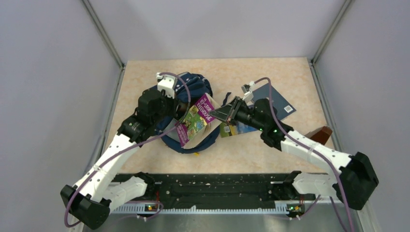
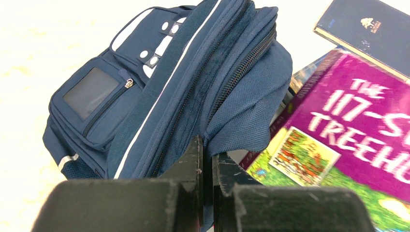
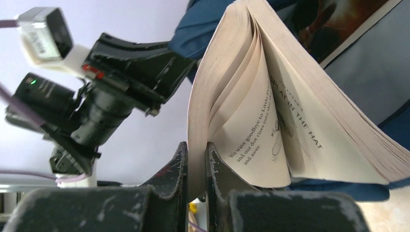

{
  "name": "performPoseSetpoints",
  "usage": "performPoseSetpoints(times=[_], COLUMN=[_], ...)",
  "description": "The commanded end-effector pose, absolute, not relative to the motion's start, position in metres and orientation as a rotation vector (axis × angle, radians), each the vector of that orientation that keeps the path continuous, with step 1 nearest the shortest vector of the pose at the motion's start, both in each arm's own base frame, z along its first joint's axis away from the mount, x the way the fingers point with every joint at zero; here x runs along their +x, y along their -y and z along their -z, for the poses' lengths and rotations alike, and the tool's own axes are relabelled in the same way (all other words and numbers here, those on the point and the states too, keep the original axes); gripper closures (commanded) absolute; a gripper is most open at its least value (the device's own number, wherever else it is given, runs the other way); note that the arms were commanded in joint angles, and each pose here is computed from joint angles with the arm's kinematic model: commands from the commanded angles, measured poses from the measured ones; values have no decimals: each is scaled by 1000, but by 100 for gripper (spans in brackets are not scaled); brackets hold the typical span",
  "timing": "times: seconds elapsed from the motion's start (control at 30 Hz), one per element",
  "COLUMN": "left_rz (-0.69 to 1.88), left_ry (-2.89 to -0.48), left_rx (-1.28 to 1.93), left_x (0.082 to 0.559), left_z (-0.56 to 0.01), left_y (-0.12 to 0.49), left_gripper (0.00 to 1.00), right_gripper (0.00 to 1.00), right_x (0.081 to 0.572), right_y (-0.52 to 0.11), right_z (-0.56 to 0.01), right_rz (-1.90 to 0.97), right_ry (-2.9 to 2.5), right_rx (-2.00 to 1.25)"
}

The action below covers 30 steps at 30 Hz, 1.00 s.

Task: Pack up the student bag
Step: Place the book in the student bag.

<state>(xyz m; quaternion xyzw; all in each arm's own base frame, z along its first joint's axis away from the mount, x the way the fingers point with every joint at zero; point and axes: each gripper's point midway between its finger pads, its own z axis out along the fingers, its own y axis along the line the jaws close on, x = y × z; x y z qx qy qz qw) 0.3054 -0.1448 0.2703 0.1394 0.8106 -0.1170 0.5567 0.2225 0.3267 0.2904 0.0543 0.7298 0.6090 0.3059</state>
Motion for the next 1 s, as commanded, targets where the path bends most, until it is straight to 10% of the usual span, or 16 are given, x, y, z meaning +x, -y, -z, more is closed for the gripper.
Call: performPoseSetpoints(times=[0.0,0.97], left_rz=[318,319], left_ry=[-1722,-1717], left_rx=[280,284], left_x=[313,311], left_z=[-325,-327], left_y=[148,147], left_gripper=[100,100], right_gripper=[100,100], right_x=[231,284], right_y=[-343,-414], right_z=[-332,-275], right_rz=[-1786,-1917], right_ry=[-1720,-1736], right_rx=[132,200])
